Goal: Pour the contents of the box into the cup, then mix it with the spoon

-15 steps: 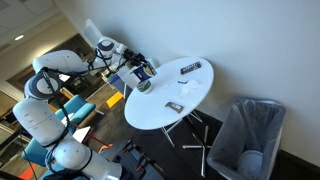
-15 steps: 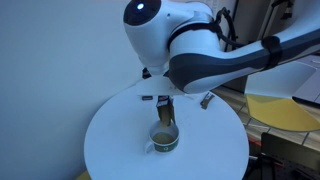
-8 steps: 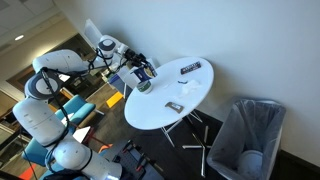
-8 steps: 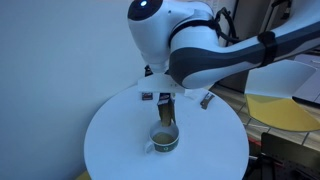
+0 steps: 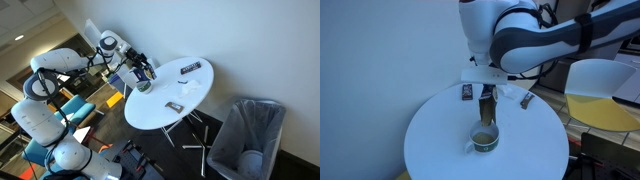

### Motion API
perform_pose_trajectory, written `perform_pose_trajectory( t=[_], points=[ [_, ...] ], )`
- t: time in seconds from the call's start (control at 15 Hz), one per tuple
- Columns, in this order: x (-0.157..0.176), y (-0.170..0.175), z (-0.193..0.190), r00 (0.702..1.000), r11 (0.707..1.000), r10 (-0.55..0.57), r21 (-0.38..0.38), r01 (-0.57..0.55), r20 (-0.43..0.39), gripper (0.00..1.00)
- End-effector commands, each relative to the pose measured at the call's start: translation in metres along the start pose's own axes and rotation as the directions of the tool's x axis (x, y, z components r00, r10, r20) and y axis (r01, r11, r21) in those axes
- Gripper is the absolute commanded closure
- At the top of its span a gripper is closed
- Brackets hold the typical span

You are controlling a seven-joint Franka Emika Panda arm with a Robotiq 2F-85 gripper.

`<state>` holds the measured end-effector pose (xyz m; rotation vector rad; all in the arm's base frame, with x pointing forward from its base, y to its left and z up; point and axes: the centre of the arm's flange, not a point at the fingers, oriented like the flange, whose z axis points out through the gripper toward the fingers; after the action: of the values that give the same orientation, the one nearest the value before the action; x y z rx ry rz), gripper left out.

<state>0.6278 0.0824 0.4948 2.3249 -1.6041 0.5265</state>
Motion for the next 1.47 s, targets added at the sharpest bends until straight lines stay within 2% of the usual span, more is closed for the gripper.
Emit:
perform_pose_trajectory(
  t=[0.0,0.33,0.6,1.0,1.4],
  points=[
    [0.027,0.023,-0.003,0.997,0.999,0.024,0.031,-0.026,0.068,0.81],
    [0.056,0.036,0.007,0.982,0.993,0.071,0.079,-0.086,0.177,0.81],
    [0.072,0.041,0.023,0.95,0.976,0.125,0.139,-0.17,0.285,0.81],
    [0.084,0.048,0.052,0.864,0.92,0.204,0.212,-0.33,0.46,0.81],
    [0.081,0.052,0.075,0.773,0.862,0.261,0.222,-0.456,0.578,0.81]
  ],
)
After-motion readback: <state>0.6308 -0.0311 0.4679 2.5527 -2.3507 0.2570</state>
